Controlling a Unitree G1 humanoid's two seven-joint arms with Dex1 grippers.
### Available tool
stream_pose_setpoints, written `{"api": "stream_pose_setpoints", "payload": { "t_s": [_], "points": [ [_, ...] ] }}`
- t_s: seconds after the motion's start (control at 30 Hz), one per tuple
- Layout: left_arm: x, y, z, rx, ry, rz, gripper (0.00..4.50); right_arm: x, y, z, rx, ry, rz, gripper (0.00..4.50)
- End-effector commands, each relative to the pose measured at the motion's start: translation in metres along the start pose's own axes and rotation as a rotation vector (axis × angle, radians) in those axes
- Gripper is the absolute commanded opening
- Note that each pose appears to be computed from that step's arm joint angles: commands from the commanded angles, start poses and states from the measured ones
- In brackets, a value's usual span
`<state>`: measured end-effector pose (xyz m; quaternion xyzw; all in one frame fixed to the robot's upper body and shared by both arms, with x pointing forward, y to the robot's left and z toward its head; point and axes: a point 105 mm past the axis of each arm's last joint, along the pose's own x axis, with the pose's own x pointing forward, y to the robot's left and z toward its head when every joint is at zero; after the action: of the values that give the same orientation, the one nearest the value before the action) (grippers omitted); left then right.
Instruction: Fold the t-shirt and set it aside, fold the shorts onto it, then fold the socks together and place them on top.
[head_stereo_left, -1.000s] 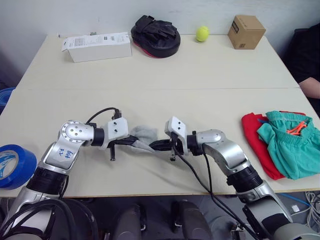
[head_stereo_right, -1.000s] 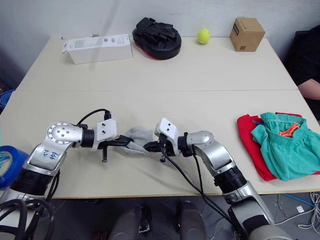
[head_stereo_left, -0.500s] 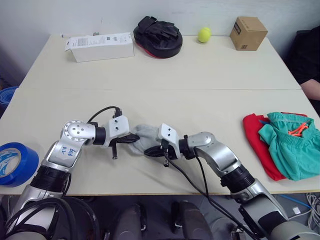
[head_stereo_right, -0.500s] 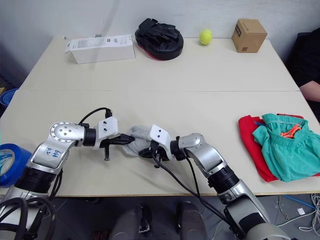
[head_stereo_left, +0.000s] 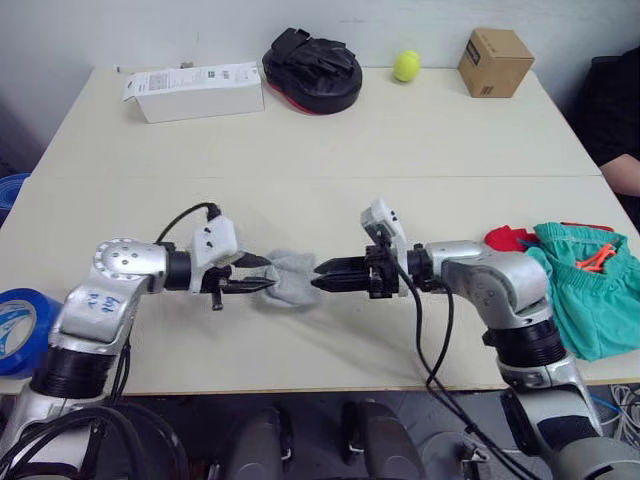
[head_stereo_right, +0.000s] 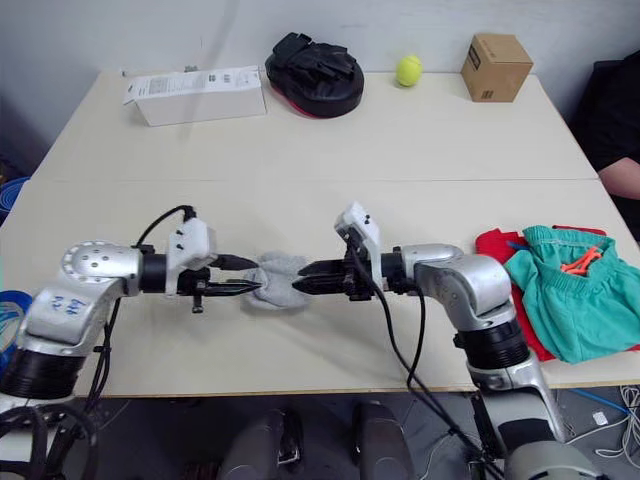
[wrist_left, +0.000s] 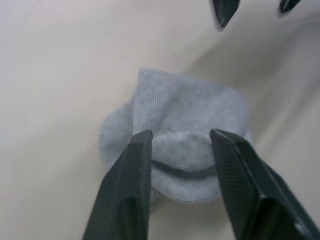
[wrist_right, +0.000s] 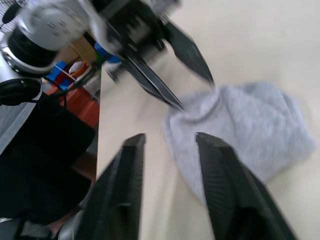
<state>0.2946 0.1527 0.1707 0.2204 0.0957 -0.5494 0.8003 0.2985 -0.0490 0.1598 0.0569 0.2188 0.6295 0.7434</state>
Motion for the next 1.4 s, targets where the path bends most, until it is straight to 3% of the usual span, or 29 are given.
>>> {"api": "stream_pose_setpoints", "payload": {
  "t_s": [0.03,0.17,0.5,0.7,1.17,1.4],
  "points": [
    [-0.019,-0.007,0.022,0.015,-0.062,0.023,3.09,-0.009,-0.012,0.002,0.073,0.009,-0.031,3.04],
    [-0.035,-0.014,0.025,0.013,-0.059,0.070,4.38,-0.007,-0.033,-0.002,0.149,0.026,-0.091,4.47],
    [-0.051,-0.020,0.026,-0.004,-0.034,0.152,4.48,0.034,-0.047,-0.017,0.274,0.074,-0.080,4.50],
    [-0.053,-0.017,0.023,0.002,-0.007,0.185,4.48,0.057,-0.037,-0.027,0.290,0.127,-0.035,4.50],
    [-0.055,-0.009,0.016,0.004,0.024,0.210,4.48,0.080,-0.027,-0.058,0.273,0.254,-0.032,4.50],
    [-0.050,-0.013,0.017,0.016,0.024,0.179,4.50,0.085,-0.029,-0.064,0.280,0.256,-0.056,2.16]
  ]
}}
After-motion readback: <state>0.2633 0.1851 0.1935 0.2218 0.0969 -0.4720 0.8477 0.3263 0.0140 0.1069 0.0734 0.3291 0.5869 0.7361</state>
